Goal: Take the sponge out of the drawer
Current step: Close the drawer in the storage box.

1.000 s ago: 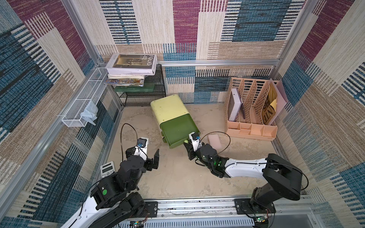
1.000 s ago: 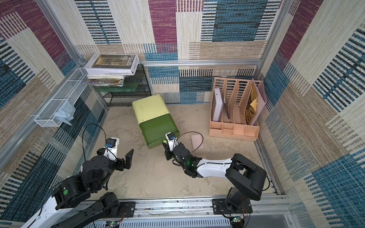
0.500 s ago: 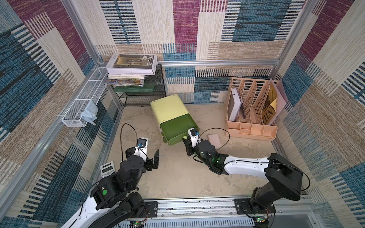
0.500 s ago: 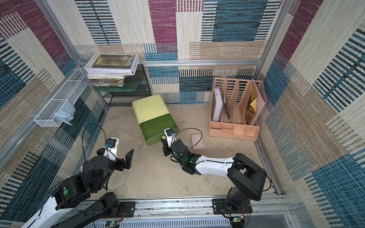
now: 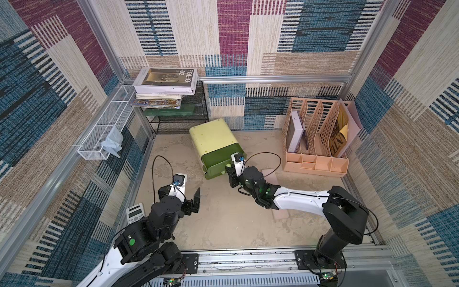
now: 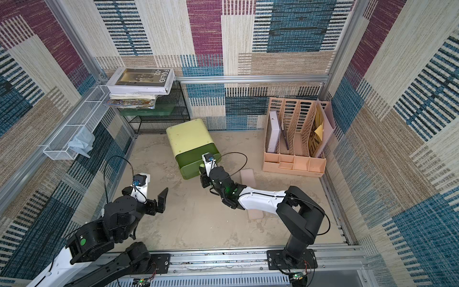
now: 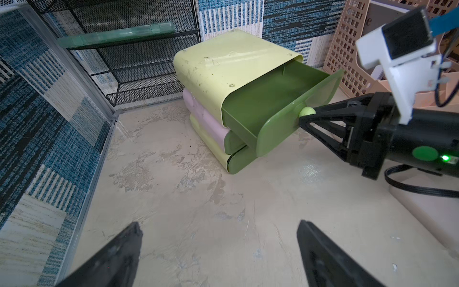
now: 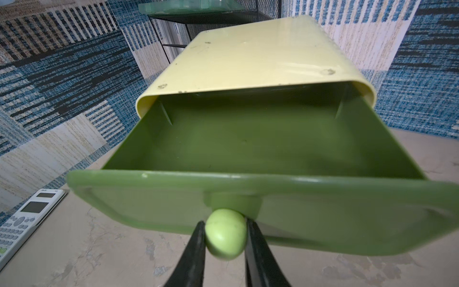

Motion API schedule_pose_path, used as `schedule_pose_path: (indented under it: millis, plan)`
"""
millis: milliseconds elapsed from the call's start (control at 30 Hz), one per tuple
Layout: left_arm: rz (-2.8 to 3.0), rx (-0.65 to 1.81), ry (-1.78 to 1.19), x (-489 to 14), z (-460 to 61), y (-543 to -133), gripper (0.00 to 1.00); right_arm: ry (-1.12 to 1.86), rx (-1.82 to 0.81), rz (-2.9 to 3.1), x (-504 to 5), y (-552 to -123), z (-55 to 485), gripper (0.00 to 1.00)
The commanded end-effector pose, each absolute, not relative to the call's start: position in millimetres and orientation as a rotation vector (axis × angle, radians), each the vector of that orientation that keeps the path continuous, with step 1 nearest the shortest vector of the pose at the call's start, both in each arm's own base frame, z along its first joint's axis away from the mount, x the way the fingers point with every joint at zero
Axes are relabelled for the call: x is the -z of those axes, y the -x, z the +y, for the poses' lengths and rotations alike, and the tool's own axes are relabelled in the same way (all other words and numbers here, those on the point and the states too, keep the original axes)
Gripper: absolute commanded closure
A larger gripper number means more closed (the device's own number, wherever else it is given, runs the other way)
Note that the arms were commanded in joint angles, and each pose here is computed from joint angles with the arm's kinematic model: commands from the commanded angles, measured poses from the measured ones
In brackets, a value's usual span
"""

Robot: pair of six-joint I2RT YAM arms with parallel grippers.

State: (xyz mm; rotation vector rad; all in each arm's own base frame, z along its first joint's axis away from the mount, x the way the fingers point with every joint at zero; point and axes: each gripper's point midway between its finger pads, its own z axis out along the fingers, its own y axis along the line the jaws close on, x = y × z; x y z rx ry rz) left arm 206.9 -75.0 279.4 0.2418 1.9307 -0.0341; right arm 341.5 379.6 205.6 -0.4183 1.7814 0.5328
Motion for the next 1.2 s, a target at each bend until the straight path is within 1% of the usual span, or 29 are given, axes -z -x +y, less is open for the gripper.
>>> schedule_pose_path:
  millis: [0,367,733,1033,1167]
  plan:
    - [1.921,0.041,-0.23,-282,-75,-208,0.0,0.411,-0.529,1.77,-209,-351,383,0.84]
    - [1.922,0.04,-0.23,-282,-75,-208,0.0,0.411,-0.518,1.763,-203,-374,404,0.83]
    - [1.925,0.039,-0.232,-280,-75,-209,0.0,0.404,-0.502,1.768,-196,-391,412,0.82]
    - [1.927,0.038,-0.232,-280,-75,-209,0.0,0.413,-0.504,1.778,-192,-400,418,0.81]
    - [1.927,0.037,-0.231,-280,-75,-209,0.0,0.411,-0.505,1.781,-191,-402,419,0.79]
